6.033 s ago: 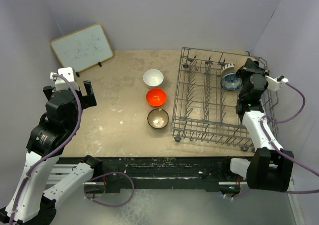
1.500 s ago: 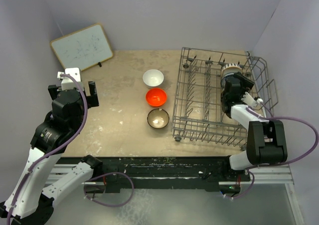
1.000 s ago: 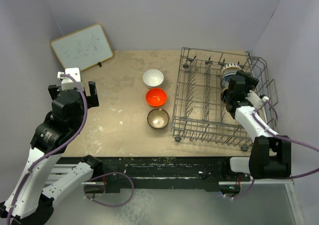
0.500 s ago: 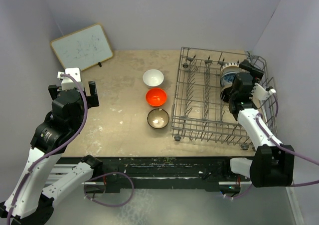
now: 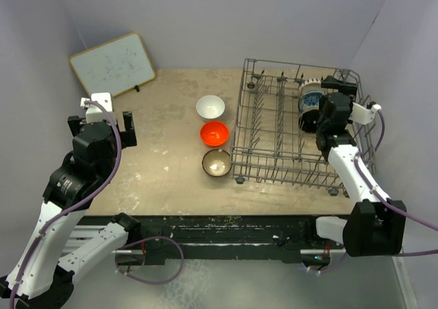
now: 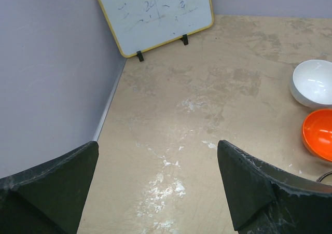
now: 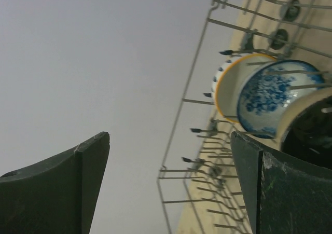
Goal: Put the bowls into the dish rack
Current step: Place the bowl in the dish rack.
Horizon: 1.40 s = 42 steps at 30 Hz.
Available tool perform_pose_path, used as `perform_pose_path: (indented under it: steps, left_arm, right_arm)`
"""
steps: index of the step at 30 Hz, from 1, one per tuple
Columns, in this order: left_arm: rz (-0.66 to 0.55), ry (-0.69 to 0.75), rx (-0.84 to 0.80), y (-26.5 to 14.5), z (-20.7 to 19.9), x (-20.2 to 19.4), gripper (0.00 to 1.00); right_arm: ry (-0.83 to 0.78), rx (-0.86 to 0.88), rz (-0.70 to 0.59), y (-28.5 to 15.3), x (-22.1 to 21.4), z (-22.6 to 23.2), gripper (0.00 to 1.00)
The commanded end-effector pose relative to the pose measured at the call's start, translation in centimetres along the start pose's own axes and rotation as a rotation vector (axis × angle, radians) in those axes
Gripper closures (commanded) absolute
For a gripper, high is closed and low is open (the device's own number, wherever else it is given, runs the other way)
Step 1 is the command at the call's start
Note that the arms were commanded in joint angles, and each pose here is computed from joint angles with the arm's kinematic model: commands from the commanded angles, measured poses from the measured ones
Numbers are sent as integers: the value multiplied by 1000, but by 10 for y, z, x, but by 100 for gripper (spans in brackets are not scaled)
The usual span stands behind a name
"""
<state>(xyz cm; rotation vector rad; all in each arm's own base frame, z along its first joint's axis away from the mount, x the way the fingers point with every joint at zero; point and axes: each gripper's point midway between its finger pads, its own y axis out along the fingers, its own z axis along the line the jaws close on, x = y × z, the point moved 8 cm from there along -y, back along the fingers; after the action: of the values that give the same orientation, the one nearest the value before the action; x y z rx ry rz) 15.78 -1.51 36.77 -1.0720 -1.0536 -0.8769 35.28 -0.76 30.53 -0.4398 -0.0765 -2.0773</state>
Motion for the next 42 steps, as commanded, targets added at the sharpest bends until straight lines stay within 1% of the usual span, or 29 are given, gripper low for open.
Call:
perform_pose_path:
  steps: [1,8,11,19,24,28,32,35,39,42]
  left_arm:
    - [-27,-18,-8,3,-4,5,1]
    - [-26,-14,1,3,-3,4,1]
    - [-22,-11,3,4,-3,3,1]
    - [-10,-1,12,6,-4,-6,1]
    - [-7,9,14,10,-7,-9,1]
    - [-11,29,31,13,-8,-9,1]
    - [-26,65,56,14,-10,-11,1]
    - [-36,78,55,14,-12,-10,1]
    - [-42,77,42,12,-13,-10,1]
    - [-52,71,42,11,-12,-9,1]
  right_arm:
    - [-128,80,46,-4,-5,7,0]
    - [-156,129,108,8,-23,-1,0]
    - [-140,100,111,7,-23,-8,0]
    - [-43,-30,63,-6,-17,-49,0]
    - [-28,-38,52,-14,-14,-65,0]
    - [-30,-49,-3,-20,-6,-77,0]
    - [-40,-2,-68,-23,5,-72,0]
    - [-74,20,-83,-21,10,-58,0]
    - [-59,68,-98,-27,20,-40,0]
    - [-93,164,-88,-33,26,-22,0]
